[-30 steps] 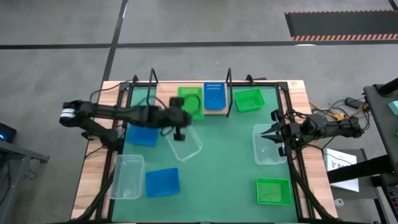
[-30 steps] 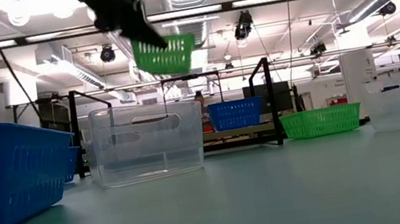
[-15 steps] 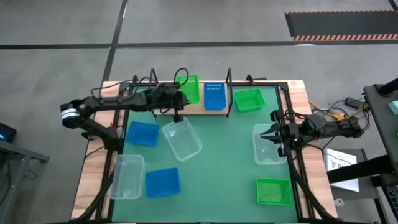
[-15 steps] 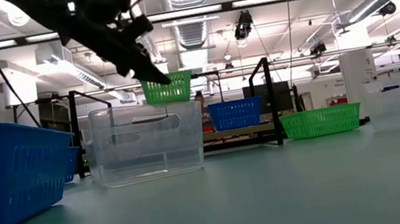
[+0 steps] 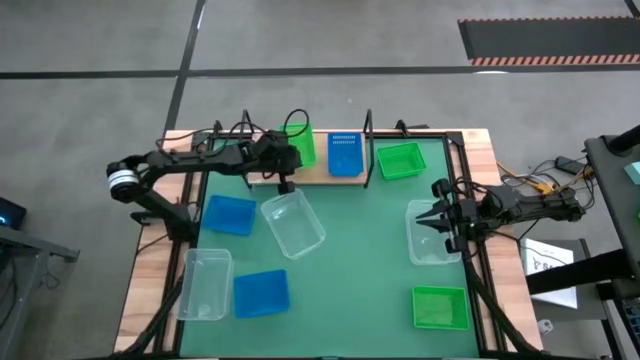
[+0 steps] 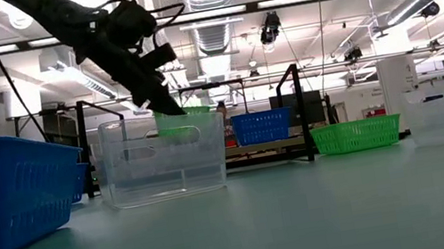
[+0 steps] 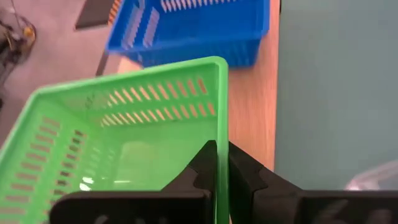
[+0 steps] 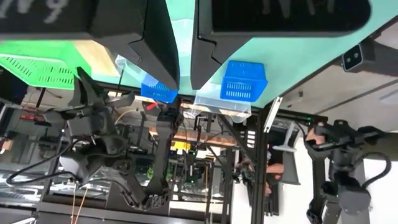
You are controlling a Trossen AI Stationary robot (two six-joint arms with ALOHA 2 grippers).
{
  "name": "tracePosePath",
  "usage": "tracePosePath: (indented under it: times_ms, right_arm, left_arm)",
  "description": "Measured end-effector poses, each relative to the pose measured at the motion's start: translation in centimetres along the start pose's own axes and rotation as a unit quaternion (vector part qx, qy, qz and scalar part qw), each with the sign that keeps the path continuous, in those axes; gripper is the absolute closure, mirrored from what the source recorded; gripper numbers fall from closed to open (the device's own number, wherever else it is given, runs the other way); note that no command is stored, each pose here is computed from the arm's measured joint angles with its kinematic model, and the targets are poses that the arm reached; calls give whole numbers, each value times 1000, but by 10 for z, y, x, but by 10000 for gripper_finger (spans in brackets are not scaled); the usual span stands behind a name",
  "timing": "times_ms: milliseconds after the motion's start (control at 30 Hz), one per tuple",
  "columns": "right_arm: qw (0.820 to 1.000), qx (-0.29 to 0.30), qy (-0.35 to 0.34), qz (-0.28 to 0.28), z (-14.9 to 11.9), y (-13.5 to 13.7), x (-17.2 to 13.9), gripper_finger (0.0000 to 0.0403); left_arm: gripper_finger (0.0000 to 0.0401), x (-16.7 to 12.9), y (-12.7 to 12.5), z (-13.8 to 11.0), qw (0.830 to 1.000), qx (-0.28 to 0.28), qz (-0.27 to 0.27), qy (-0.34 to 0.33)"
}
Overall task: Stack baskets on shelf by color
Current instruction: Put the right green bin on the shelf
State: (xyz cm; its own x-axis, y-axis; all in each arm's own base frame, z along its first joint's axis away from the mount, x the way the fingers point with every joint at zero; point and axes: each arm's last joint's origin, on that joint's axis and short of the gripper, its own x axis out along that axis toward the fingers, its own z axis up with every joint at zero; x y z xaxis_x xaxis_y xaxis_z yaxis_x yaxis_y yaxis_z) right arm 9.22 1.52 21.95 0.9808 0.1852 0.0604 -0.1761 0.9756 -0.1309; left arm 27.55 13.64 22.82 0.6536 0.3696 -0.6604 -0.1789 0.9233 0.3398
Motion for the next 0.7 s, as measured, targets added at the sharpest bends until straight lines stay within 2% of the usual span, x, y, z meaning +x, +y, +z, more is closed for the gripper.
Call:
tracePosePath:
  times_ms: [200,367,567,700]
  right_arm:
    - [1000,0,-1,0,0,0,0,369]
    - [1000,-1,-1,0,0,0,0,369]
    - [1000,0,-1,0,0,0,0,369]
    - [1000,3,-1,0,0,0,0,369]
  left_arm:
    - [393,-1,1,-8,999,-4,-1,38]
    - [355,-4,1,-8,999,-7,4,44]
    - [307,-10,0,-13,996,-16,13,90]
    - [288,-24,3,-3,995,-56,21,76]
